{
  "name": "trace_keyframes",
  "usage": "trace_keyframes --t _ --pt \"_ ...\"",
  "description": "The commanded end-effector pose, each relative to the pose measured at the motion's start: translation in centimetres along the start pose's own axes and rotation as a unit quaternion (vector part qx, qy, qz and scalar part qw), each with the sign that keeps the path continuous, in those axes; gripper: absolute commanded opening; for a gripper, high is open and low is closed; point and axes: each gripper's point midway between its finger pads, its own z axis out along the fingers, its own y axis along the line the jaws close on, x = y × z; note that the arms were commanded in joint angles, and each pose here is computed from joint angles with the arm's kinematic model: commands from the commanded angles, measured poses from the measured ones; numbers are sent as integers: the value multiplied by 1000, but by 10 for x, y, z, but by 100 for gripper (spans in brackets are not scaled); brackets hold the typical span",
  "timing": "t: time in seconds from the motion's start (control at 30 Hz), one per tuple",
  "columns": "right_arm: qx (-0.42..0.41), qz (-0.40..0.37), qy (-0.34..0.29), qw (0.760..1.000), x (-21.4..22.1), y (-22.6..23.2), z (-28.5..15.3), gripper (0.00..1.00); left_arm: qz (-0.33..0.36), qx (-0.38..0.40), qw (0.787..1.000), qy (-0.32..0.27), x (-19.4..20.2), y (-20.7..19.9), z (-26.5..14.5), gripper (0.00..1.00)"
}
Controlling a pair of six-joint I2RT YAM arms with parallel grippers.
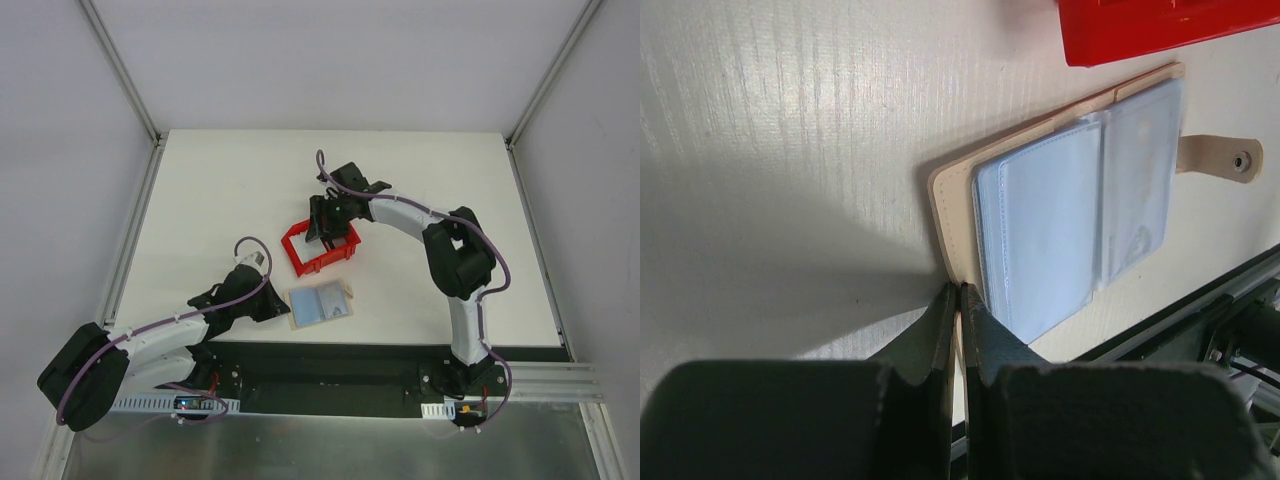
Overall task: Put the credit cards into the card holder
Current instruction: Pick up the credit card from the storage box.
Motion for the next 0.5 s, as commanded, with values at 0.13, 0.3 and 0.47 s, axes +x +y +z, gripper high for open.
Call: trace_keyframes --t 0.13,0.3,0.47 --pt "-54 -15 -35 998 -17 34 -28 51 7 7 1000 -14 -11 -10 1 0" --pt "-62 -18 -38 997 -19 39 -33 48 9 8 1000 -12 -11 -11 1 0" --pt "-63 -20 -44 997 -21 41 -37 41 9 10 1000 -12 -11 -12 1 0"
